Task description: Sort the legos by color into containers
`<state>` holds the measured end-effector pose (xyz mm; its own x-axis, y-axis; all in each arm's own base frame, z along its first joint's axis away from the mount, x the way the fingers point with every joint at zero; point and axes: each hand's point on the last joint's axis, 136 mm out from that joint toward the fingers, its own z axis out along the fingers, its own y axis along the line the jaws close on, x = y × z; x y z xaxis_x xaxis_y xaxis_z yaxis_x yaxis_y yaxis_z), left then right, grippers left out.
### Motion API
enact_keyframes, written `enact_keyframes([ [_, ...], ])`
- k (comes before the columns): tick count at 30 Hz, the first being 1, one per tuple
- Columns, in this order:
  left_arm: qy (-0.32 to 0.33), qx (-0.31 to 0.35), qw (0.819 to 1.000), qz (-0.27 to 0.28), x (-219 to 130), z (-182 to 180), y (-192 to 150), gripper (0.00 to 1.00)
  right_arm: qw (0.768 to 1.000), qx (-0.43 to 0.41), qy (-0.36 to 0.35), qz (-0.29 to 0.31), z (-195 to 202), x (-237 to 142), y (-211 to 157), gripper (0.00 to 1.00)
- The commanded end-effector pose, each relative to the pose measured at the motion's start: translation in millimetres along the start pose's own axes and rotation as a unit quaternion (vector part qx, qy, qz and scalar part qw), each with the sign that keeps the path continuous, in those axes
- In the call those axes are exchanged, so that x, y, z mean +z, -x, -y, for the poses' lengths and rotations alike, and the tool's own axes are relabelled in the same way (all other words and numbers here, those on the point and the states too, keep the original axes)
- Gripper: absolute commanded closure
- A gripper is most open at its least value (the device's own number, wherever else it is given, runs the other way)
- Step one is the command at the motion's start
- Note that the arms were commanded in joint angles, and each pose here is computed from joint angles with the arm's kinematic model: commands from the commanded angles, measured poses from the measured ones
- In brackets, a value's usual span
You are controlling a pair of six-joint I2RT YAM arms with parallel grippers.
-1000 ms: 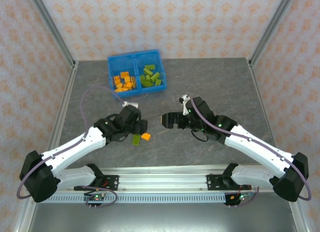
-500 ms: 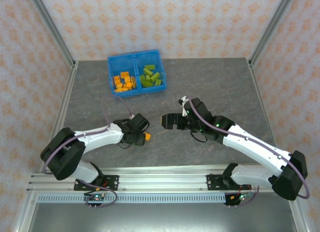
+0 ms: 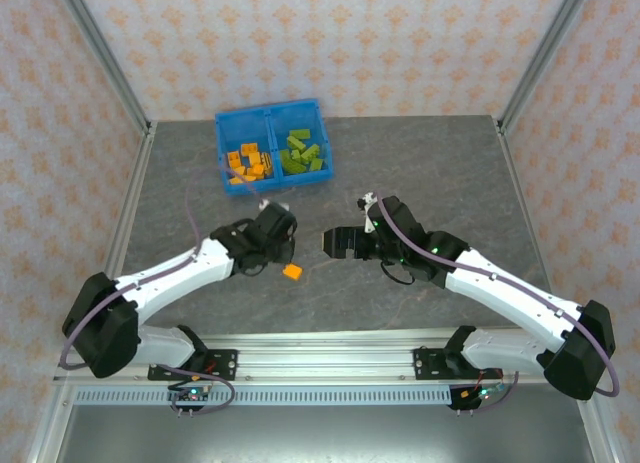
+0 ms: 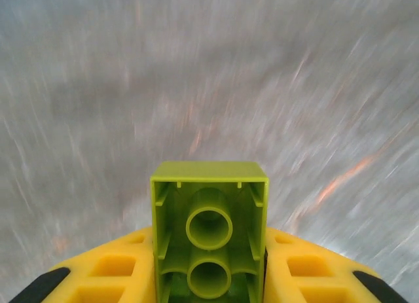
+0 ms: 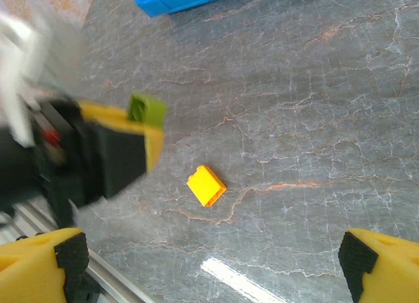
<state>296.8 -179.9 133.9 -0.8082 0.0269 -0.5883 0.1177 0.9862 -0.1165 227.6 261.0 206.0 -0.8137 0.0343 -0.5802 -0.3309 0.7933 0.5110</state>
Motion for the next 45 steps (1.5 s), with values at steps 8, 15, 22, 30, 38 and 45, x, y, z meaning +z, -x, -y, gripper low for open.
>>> enact_keyframes([
  [8, 0.051, -0.028, 0.987, 0.152, 20.8, -19.5, 203.1, 0.73, 0.997, 0.006, 0.012, 0.082, -10.7, -24.0, 35.2, 0.01],
  [15, 0.102, -0.063, 0.981, 0.155, 96.1, -53.9, 278.5, 0.74, 0.996, -0.004, -0.005, 0.087, -3.7, -29.3, 34.5, 0.01],
  [22, 0.177, -0.059, 0.969, 0.163, 139.0, -77.9, 311.8, 0.7, 0.995, -0.014, -0.025, 0.091, 5.3, -27.8, 33.0, 0.01],
  [30, 0.169, -0.073, 0.962, 0.201, 131.0, -76.2, 333.9, 0.33, 0.996, -0.015, -0.017, 0.081, 2.5, -21.0, 30.5, 0.01],
  [38, 0.019, -0.064, 0.977, 0.204, 19.8, -9.7, 334.8, 0.31, 0.997, -0.013, -0.04, 0.068, 13.8, -13.8, 22.8, 0.01],
  [45, -0.099, 0.063, 0.959, 0.257, -122.4, 39.0, 221.4, 0.19, 0.999, -0.025, -0.04, 0.002, 13.0, 13.3, 4.0, 0.01],
])
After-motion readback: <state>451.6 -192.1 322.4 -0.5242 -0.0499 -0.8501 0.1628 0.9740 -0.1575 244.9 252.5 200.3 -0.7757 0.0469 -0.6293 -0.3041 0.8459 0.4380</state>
